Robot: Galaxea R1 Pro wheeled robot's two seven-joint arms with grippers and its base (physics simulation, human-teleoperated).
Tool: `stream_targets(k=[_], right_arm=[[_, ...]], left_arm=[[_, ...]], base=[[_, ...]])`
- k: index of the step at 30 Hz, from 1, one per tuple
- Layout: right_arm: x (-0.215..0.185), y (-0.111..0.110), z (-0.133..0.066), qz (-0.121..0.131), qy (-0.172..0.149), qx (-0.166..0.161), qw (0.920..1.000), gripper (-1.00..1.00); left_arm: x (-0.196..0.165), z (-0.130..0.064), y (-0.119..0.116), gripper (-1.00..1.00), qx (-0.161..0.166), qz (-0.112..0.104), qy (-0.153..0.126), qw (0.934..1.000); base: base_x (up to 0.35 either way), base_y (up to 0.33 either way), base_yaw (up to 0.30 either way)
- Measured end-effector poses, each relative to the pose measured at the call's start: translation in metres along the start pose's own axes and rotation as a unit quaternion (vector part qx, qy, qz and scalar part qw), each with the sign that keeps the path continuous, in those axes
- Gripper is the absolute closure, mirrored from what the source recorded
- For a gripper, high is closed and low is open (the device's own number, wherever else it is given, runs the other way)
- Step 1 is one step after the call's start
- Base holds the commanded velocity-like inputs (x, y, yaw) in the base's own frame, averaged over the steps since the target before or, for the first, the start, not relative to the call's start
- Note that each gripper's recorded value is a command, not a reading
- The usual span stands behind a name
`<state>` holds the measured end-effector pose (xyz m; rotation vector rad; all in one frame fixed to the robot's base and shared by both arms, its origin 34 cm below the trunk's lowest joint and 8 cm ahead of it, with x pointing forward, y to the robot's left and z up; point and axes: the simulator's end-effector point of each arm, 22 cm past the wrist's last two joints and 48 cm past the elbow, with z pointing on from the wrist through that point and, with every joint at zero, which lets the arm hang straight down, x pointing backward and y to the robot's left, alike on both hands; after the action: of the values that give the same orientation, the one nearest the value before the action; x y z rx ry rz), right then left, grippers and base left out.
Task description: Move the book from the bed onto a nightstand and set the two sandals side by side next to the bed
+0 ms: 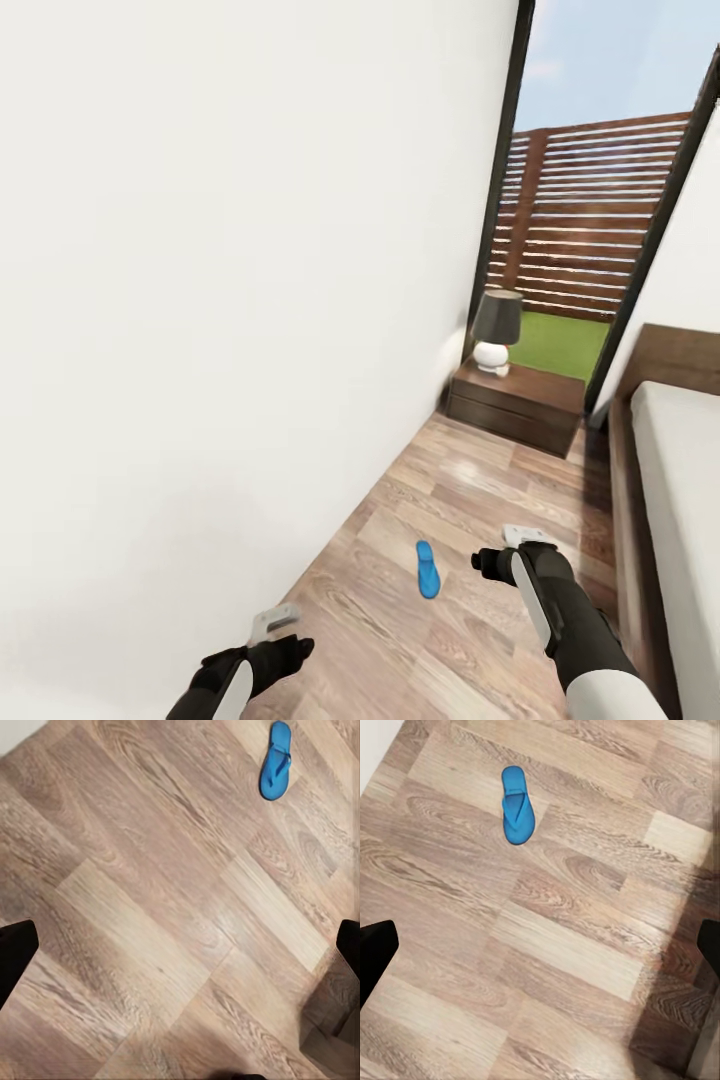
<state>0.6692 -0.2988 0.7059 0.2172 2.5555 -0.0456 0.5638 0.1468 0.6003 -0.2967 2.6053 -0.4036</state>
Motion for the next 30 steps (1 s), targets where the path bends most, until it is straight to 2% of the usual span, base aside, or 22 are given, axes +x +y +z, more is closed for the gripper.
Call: stream_targets(k=[14,22,30], right_arm=[[-0.0021,0.0027,-0.0021,0.0,-0.003,-0.002,1.0,-1.0],[-0.002,0.0044,-0.0025,0.0,-0.003,-0.003,1.0,-1.0],[-0.002,0.0048,-0.0028,-0.001,-0.003,-0.004,1.0,-1.0]], left_arm=[[-0.0007,-0.0012,0.0014,-1.0,-0.001,-0.001,-0.002,1.0],[-0.0004,-0.0015,0.0035,-1.0,-0.004,-0.002,-0.002,1.0],[0.0002,-0.0016,0.0036,-1.0,-0.005,-0.001,-0.001,1.0]], base=[[0.279,-0.06,-0.214],[0.102,0.008,-0.071],[0.253,0.047,-0.013]])
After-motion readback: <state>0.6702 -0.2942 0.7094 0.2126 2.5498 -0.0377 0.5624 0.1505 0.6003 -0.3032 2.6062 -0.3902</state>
